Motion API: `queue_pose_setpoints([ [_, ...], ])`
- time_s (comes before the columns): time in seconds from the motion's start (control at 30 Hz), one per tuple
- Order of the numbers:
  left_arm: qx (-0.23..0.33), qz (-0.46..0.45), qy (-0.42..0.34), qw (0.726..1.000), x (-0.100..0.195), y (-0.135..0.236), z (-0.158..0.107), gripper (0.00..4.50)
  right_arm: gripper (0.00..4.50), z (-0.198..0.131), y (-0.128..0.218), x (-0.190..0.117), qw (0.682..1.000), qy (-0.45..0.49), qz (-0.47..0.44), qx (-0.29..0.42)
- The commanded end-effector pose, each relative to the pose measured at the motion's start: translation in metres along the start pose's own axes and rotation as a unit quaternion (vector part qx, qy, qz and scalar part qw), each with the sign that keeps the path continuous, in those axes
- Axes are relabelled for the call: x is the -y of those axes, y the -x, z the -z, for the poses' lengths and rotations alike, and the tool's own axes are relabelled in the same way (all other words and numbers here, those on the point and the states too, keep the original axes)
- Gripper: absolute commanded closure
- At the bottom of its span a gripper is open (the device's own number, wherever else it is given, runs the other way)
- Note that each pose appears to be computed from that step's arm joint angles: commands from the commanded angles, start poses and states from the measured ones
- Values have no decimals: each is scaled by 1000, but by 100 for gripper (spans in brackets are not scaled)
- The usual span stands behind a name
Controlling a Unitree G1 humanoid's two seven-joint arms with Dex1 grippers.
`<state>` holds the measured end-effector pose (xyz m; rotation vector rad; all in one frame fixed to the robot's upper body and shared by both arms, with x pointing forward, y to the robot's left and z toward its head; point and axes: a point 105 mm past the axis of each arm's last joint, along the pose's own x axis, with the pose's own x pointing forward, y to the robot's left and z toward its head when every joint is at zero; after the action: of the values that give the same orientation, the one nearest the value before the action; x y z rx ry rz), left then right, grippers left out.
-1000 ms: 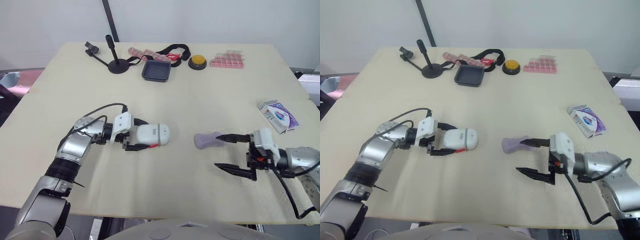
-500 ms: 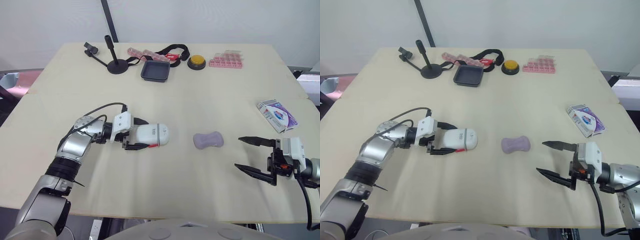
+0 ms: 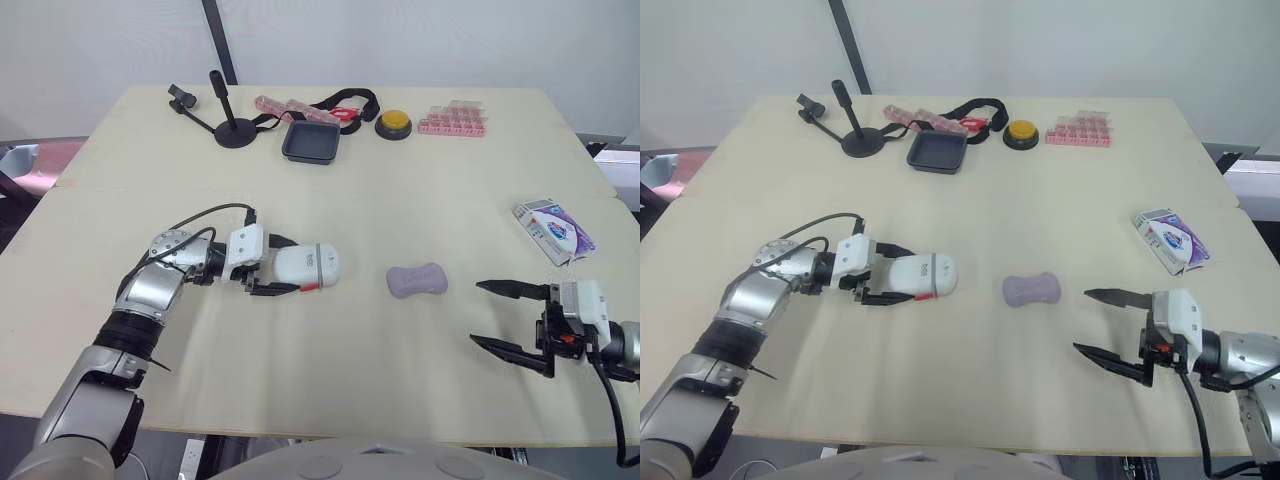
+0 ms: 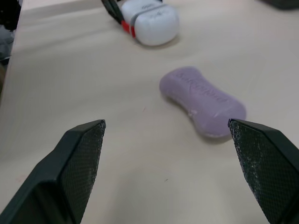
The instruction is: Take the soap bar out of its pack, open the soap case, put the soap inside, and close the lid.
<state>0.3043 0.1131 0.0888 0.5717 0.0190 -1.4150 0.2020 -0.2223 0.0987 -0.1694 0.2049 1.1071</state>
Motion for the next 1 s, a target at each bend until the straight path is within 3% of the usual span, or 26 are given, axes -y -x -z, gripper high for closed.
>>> queue_pose_setpoints([
  [0.03, 37, -27, -75, 996, -14, 5, -25, 102, 0, -38, -14, 1, 996, -88, -6, 21],
  [0.23, 109, -24, -187, 976, -9, -10, -68, 102, 0, -95, -52, -7, 982, -178, -42, 49],
  [0.4, 155, -31, -227, 961, -2, -19, -90, 102, 0, -103, -78, -18, 970, -237, -56, 22],
  [0.6, 171, -39, -252, 952, 2, -22, -98, 102, 0, -119, -92, -21, 947, -311, -71, 38],
  [1.0, 175, -42, -254, 950, 2, -24, -99, 102, 0, -112, -101, -20, 934, -352, -59, 21],
])
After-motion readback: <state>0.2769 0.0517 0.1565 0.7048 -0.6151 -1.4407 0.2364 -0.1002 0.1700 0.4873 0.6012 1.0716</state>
